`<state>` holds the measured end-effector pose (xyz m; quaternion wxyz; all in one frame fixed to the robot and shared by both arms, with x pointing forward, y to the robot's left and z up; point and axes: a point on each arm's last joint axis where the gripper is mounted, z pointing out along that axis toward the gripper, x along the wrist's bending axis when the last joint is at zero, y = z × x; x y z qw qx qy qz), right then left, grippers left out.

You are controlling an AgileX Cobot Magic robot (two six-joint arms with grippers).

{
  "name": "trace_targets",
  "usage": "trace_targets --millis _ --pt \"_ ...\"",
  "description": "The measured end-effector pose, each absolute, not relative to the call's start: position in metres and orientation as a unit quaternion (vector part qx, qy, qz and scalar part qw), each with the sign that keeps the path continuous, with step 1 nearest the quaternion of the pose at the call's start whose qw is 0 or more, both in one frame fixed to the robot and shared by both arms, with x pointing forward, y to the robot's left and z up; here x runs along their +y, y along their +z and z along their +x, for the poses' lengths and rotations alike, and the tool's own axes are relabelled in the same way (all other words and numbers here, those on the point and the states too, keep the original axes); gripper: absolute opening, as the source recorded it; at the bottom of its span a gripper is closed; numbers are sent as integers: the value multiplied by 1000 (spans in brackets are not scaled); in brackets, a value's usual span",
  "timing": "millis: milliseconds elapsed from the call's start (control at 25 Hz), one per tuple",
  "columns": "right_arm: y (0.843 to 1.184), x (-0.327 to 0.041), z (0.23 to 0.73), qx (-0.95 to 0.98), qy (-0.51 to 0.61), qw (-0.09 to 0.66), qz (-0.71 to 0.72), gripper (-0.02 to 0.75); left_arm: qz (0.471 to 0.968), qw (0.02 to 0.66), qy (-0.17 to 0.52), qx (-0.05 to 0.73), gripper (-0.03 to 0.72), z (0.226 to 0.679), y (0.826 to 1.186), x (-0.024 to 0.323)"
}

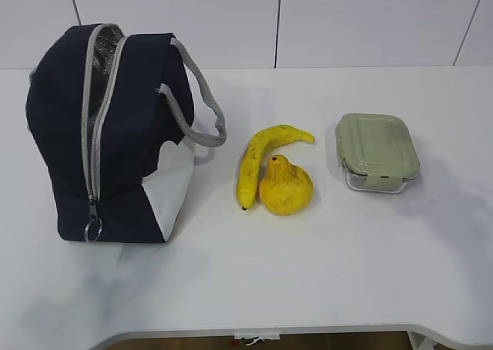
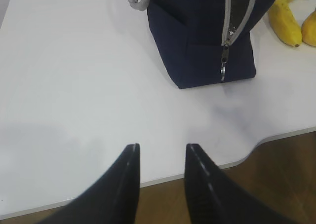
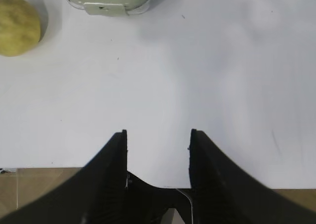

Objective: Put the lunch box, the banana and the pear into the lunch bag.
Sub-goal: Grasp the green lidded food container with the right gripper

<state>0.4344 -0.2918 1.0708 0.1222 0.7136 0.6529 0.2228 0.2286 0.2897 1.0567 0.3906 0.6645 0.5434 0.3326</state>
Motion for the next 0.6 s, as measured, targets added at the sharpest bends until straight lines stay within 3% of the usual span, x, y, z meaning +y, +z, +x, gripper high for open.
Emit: trace_targets --millis 440,600 --pt "1072 -330 477 622 261 103 731 344 665 391 333 543 239 229 1057 290" --pt "1063 -348 489 619 308 45 721 344 665 391 333 543 239 229 1057 290"
